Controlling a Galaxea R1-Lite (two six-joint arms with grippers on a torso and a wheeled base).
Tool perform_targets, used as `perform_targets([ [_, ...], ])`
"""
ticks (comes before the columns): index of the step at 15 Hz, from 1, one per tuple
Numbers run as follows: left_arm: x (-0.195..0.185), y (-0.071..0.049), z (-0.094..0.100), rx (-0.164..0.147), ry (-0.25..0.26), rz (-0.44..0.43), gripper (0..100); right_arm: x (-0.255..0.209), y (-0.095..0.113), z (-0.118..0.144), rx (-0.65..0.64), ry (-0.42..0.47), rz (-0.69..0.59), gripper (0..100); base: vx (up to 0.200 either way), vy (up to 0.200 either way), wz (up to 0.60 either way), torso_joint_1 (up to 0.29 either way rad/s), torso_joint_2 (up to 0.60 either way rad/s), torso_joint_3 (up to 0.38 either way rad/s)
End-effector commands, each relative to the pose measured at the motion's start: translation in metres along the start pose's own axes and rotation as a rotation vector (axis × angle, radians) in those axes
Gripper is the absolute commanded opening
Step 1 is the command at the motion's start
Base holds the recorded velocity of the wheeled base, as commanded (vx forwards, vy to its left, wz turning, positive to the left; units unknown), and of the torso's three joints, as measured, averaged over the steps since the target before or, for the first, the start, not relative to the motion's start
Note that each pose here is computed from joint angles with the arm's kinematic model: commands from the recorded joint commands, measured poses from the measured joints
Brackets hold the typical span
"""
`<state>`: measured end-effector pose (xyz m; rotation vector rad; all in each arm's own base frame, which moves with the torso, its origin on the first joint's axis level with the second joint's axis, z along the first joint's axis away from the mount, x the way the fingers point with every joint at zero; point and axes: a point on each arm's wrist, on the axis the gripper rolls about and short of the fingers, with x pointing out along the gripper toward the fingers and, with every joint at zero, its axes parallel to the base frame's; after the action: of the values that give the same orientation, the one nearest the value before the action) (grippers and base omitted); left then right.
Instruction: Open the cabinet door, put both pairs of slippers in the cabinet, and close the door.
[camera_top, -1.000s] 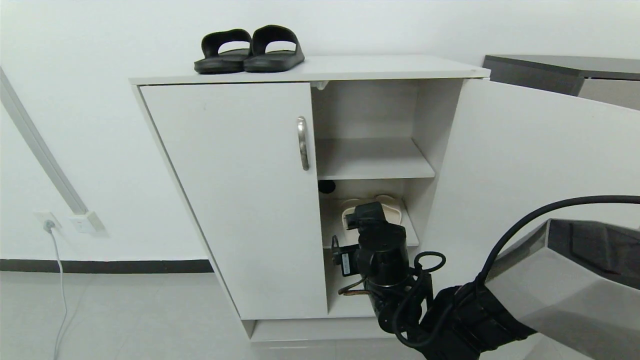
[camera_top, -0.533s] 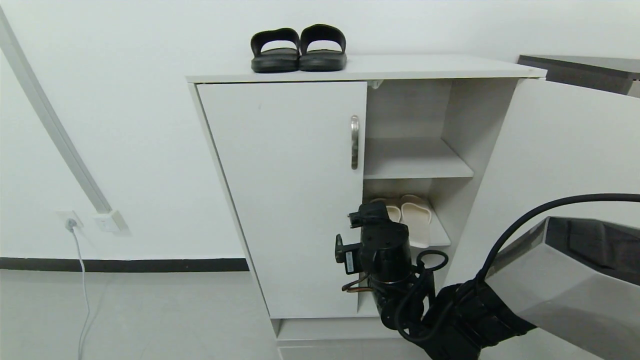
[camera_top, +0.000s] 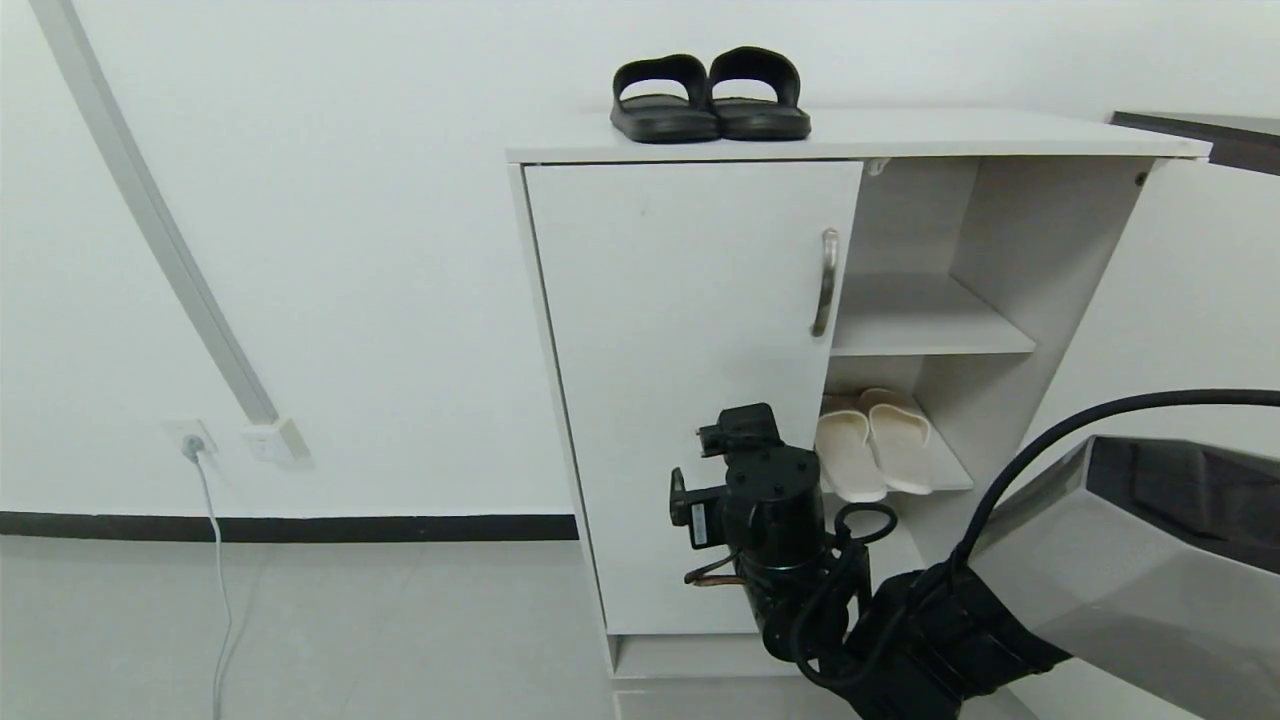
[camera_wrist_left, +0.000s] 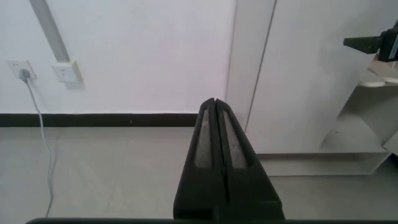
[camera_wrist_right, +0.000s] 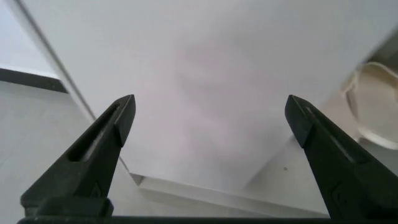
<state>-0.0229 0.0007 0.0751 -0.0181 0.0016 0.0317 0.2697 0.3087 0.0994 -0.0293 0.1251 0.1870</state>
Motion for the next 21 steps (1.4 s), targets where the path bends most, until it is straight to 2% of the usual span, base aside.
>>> perform_targets([
  [1,0.0001,0.0,0.0,0.0,0.001,0.002,0,-0.0001,0.0002,-0.0005,0.005,-0.009,0.006,100,0.0,0.0,0.0,0.0,0.0,0.0],
  [3,0.0001,0.0,0.0,0.0,0.001,0.002,0,-0.0013,-0.0018,-0.0028,-0.026,-0.007,0.005,100,0.0,0.0,0.0,0.0,0.0,0.0],
  [16,0.0001,0.0001,0.0,0.0,0.001,0.004,0,-0.0015,-0.002,-0.002,-0.021,-0.017,0.006,100,0.0,0.0,0.0,0.0,0.0,0.0],
  [21,0.0001,0.0001,0.0,-0.002,0.001,0.004,0,-0.0014,-0.0019,-0.0026,-0.022,-0.016,0.006,100,0.0,0.0,0.0,0.02,-0.3,-0.31],
])
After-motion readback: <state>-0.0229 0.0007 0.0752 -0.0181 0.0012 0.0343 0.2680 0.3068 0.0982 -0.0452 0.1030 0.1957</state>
